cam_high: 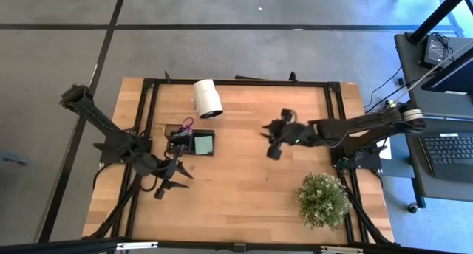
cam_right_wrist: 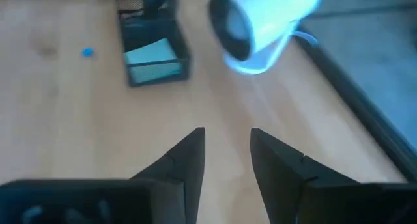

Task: Pick and place office supplies into organizer
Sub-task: Put the blue binder clip into the black desk organizer

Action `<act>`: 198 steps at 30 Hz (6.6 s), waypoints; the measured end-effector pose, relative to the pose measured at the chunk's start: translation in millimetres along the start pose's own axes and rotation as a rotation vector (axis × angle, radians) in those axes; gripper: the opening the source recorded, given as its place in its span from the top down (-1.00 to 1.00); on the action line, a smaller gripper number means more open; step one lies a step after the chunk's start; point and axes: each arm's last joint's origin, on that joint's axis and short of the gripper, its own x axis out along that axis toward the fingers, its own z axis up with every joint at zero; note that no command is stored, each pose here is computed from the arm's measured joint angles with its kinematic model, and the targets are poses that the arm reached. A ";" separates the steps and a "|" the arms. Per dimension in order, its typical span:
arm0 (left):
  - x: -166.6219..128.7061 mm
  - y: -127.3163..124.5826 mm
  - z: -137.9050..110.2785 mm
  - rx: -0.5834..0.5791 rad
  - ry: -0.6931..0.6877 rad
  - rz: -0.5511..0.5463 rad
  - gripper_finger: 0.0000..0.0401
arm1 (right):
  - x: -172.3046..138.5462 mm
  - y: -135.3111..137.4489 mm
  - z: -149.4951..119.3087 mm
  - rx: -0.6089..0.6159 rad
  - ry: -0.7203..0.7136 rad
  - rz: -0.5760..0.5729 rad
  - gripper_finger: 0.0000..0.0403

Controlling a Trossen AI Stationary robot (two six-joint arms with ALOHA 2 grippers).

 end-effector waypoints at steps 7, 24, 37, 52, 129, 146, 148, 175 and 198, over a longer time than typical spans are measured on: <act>3.3 18.1 -2.7 -0.029 0.038 0.151 0.32 | -10.5 -55.3 -45.3 0.079 -0.191 -0.089 0.37; 37.3 63.1 -5.6 -0.300 0.330 0.391 0.31 | -23.7 -67.0 -69.0 0.200 -0.304 0.067 0.37; 50.5 77.6 -10.3 -0.378 0.411 0.397 0.33 | -23.4 -66.1 -70.2 0.097 -0.291 0.078 0.37; 50.3 82.0 -10.1 -0.370 0.418 0.382 0.38 | -23.3 -66.1 -70.4 0.031 -0.290 0.068 0.37; 92.0 81.3 -20.8 -0.881 0.952 0.565 0.37 | -23.7 -66.2 -69.0 0.044 -0.302 0.067 0.37; 93.1 81.6 -22.2 -0.815 0.991 0.489 0.19 | -23.6 -66.3 -69.0 0.045 -0.302 0.067 0.37; 93.2 81.9 -22.1 -0.810 0.986 0.497 0.15 | -23.7 -66.2 -69.0 0.046 -0.302 0.067 0.37; 113.8 84.6 -45.2 -0.818 1.069 0.574 0.22 | -23.5 -66.2 -69.3 0.042 -0.302 0.067 0.37; 114.7 85.9 -45.9 -0.821 1.053 0.596 0.22 | -23.5 -66.2 -69.4 0.042 -0.301 0.067 0.37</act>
